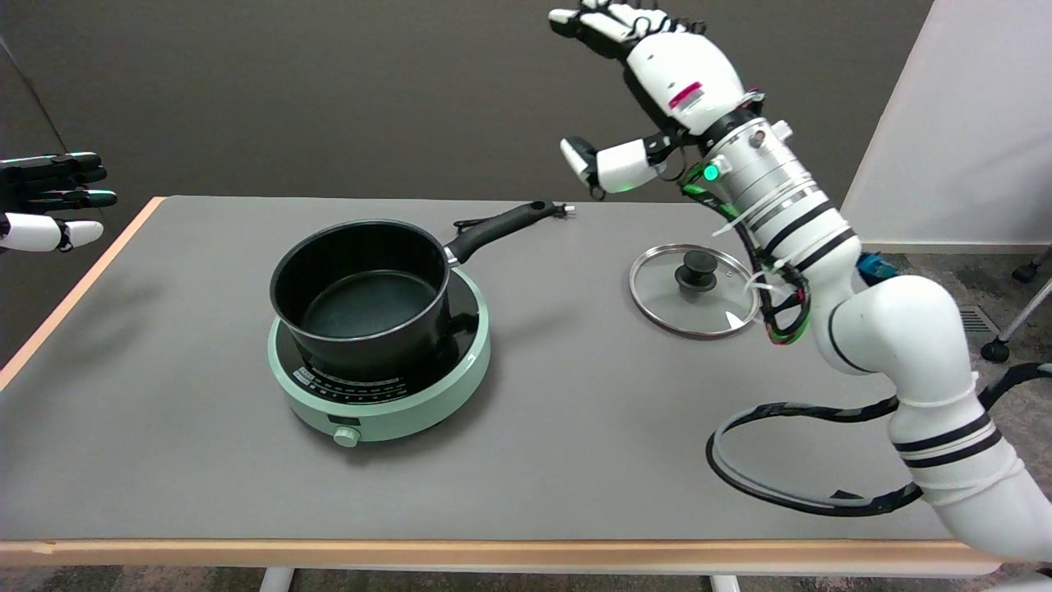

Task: Pick up the soup pot.

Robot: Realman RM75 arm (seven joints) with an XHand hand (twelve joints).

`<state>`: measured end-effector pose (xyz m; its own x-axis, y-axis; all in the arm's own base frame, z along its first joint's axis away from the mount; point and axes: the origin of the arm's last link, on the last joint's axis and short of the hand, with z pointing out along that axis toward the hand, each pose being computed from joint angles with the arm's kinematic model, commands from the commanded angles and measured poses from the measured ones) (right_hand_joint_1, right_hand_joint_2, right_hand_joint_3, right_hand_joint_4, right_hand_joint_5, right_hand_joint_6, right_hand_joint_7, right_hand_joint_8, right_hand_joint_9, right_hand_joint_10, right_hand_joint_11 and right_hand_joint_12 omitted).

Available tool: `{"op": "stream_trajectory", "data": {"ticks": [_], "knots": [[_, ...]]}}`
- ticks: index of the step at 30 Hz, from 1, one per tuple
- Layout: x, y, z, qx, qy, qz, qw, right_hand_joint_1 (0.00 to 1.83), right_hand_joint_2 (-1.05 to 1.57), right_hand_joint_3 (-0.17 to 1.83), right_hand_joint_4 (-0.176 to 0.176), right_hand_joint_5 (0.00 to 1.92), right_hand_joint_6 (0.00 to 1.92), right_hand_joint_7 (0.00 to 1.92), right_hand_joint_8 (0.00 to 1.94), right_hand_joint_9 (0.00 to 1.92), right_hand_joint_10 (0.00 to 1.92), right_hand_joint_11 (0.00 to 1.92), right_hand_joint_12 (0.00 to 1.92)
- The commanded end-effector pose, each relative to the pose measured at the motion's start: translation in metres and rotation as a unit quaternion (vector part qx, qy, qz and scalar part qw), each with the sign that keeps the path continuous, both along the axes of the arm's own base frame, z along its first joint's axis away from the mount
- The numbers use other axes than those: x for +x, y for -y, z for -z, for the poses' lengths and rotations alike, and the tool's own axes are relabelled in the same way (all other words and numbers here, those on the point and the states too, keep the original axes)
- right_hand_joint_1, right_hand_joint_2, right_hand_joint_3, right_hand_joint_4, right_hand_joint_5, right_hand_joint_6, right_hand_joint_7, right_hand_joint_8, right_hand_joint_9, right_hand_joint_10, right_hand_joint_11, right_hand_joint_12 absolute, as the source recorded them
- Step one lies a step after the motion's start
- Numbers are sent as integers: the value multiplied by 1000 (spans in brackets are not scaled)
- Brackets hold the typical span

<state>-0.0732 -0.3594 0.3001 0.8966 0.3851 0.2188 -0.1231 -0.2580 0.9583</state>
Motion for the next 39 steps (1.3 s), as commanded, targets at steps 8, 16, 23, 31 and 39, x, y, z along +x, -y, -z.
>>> {"op": "stream_trajectory", "data": {"ticks": [8,16,23,31,39], "knots": [[-31,-7,77,45,-142,-12,989,884,453,1051,99,323,153,232,138,280,189,239,489],[-40,-6,84,25,-135,5,990,886,462,1054,106,346,157,262,142,301,190,261,501],[-42,-7,91,7,-163,-2,987,889,466,1057,114,360,161,274,143,310,190,268,507],[-41,-7,89,8,-167,-4,986,872,461,1058,117,348,160,270,144,307,190,271,505],[-38,-7,89,15,-168,-9,986,901,-331,434,116,175,175,175,175,175,175,175,175]]}}
